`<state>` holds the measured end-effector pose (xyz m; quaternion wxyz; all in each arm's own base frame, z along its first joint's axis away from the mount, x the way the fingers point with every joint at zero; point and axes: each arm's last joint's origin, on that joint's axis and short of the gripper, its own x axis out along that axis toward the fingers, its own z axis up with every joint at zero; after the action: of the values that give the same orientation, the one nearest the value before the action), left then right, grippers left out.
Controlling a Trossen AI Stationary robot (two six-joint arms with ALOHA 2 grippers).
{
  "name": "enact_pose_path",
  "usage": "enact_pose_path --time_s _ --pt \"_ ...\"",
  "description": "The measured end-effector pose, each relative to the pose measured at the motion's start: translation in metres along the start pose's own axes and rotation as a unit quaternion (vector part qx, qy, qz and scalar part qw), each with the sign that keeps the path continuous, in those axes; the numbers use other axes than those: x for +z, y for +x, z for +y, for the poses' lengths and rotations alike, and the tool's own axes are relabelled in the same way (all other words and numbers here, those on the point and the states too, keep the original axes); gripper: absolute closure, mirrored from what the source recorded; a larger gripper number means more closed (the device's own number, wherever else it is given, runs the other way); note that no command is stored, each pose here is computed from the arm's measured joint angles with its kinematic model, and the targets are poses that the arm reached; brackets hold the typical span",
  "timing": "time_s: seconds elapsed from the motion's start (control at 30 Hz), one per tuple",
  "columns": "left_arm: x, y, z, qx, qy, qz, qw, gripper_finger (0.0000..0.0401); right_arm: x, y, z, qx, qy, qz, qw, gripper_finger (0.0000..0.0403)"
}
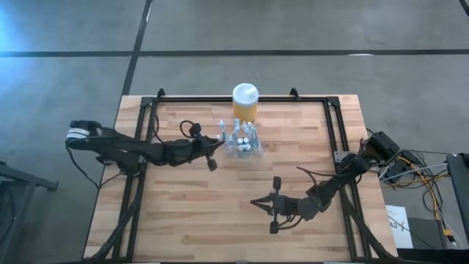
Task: Pick & Place toothbrushing station
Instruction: Put the purple toothbrush into the left of the transparent organizer, then return to Home Position
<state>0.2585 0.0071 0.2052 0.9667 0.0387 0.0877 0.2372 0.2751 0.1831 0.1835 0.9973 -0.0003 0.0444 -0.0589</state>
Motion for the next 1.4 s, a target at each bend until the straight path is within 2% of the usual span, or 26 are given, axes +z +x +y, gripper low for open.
enact_pose_path --time_s 0.37,0.6,0.77,0.93,1.1,1.27,1.4 --pt "-0.028 0.018 -0.006 0.034 -0.019 0.037 0.999 0.0385 -0.002 0.000 0.000 0.000 -0.005 0.005 1.000 0.0394" --pt "-0.030 0.020 -0.006 0.019 -0.021 0.042 0.999 0.0378 -0.002 0.000 0.000 0.001 -0.004 0.006 1.000 0.0394" --pt "-0.027 0.012 -0.005 -0.010 -0.002 0.064 0.998 0.0318 -0.002 0.000 0.000 0.001 0.003 0.007 1.000 0.0394" --pt "-0.016 0.002 0.000 -0.012 0.009 0.065 0.998 0.0254 -0.002 0.000 0.000 0.001 0.002 0.008 1.000 0.0394" --pt "-0.003 -0.009 0.005 -0.018 0.014 0.050 0.998 0.0206 -0.002 0.000 0.000 0.001 0.002 0.008 1.000 0.0394" --pt "0.005 -0.029 0.011 -0.076 0.010 0.078 0.994 0.0184 -0.003 0.000 0.001 0.002 0.003 0.008 1.000 0.0394" --pt "0.013 -0.054 0.017 -0.204 0.018 0.095 0.974 0.0183 -0.003 -0.002 0.002 0.005 0.003 0.008 1.000 0.0394"
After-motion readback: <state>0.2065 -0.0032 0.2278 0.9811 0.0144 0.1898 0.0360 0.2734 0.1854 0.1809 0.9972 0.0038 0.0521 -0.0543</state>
